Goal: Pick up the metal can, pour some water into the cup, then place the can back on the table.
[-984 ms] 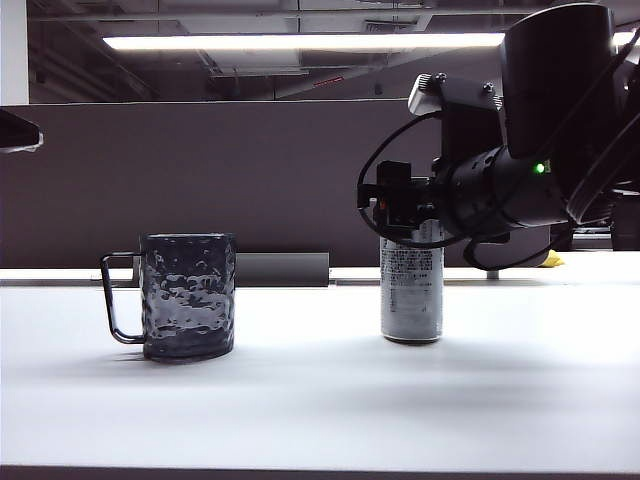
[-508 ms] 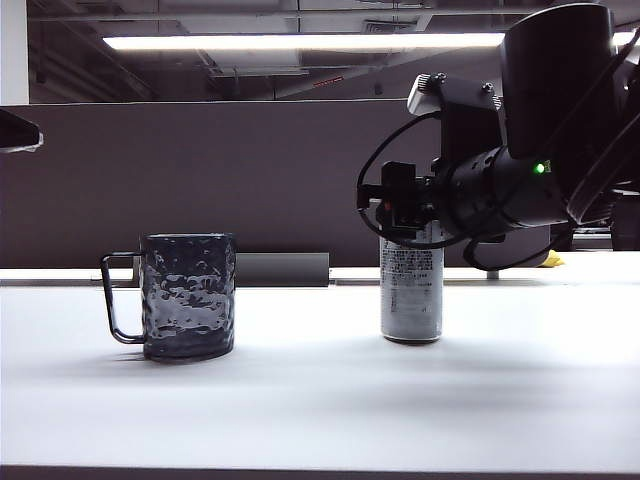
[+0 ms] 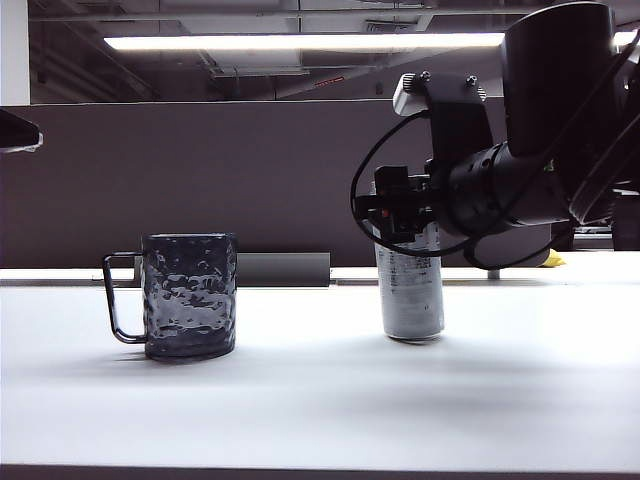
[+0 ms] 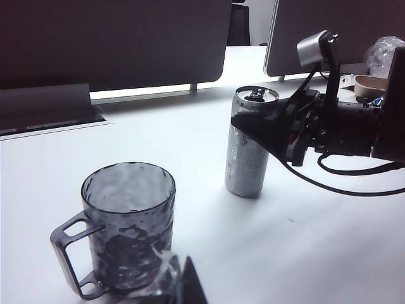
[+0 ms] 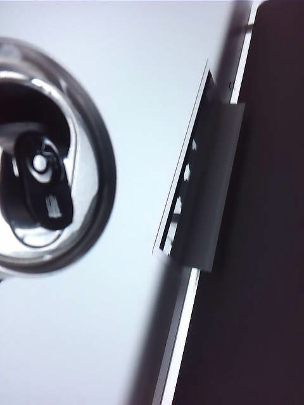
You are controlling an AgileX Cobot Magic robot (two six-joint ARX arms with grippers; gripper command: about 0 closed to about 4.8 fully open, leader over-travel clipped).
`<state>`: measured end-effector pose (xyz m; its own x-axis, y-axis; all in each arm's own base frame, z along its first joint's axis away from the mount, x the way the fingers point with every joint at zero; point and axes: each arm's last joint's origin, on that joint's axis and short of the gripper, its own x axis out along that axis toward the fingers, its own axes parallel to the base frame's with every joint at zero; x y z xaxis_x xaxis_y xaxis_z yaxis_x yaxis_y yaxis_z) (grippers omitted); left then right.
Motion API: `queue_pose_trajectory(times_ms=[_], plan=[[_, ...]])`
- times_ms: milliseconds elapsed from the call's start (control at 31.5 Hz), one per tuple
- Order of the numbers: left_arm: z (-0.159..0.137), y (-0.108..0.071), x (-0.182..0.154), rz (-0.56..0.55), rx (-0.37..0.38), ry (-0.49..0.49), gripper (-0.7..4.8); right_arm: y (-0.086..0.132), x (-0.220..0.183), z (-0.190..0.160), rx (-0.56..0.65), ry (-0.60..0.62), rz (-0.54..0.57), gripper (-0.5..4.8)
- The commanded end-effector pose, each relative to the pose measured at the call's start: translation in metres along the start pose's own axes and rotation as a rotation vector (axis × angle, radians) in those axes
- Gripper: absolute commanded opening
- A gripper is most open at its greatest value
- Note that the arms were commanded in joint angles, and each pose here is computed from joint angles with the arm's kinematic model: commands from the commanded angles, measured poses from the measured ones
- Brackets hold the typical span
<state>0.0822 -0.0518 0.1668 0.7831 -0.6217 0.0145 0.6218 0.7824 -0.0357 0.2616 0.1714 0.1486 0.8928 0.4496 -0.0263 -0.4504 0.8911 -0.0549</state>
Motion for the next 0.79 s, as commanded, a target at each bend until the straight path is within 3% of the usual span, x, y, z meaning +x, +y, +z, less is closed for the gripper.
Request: queue_pose_trajectory(times_ms=[32, 286, 794], plan=[[0.002, 0.000, 0.000, -0.002, 0.003, -0.012, -0.05, 0.002, 0.003, 0.018, 0.005, -0.100, 0.052, 2.39], [0.002, 0.000, 0.000, -0.002, 0.003, -0.012, -0.05, 0.017, 0.023, 0.038, -0.038, -0.105, 0.173, 2.39], [0.002, 0.002, 0.000, 0.012, 0.003, -0.013, -0.05, 0.055, 0.044, 0.068, -0.274, -0.104, 0.296, 2.39]])
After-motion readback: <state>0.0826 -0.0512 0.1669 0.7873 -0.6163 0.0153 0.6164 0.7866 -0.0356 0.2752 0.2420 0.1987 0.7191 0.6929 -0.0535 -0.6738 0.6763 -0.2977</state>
